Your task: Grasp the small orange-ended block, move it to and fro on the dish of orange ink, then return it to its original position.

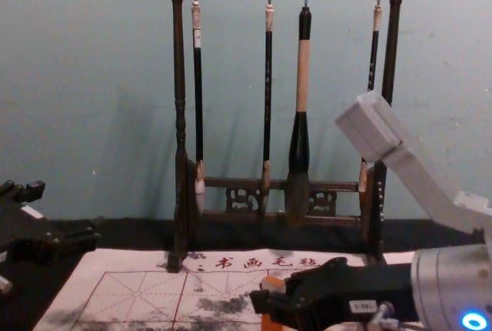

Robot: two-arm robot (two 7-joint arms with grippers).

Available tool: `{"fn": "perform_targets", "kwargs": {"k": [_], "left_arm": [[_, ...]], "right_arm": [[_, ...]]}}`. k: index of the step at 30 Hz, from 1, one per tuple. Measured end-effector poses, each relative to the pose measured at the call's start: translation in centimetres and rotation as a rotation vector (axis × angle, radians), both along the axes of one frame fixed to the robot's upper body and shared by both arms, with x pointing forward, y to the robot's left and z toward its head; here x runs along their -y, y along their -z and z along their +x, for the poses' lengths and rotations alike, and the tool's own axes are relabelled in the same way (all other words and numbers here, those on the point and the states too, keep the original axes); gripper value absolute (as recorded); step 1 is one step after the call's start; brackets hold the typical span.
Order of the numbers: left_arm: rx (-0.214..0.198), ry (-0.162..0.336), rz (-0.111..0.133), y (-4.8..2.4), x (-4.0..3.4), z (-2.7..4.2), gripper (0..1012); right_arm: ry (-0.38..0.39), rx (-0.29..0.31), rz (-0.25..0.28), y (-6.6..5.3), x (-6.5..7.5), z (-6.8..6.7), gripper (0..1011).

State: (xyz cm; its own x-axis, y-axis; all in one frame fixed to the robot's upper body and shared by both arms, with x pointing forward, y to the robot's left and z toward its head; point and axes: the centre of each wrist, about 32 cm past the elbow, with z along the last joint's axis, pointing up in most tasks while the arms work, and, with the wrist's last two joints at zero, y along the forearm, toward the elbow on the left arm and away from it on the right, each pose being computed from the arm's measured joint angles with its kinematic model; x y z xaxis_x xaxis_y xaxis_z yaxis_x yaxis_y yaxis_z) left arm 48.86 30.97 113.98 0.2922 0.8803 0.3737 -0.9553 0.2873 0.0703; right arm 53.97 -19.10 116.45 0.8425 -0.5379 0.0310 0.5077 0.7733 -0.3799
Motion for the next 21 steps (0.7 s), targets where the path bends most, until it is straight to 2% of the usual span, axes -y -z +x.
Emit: {"fn": "perform_targets", "kwargs": {"k": [16,21], "left_arm": [[0.0,0.0,0.0,0.0,0.0,0.0,1002],[0.0,0.0,0.0,0.0,0.0,0.0,1001]], "right_arm": [[0.011,-0.005,0.0,-0.03,0.57,-0.54,105],[0.017,0.005,0.026,-0.81,0.62,-0.89,105]]}}
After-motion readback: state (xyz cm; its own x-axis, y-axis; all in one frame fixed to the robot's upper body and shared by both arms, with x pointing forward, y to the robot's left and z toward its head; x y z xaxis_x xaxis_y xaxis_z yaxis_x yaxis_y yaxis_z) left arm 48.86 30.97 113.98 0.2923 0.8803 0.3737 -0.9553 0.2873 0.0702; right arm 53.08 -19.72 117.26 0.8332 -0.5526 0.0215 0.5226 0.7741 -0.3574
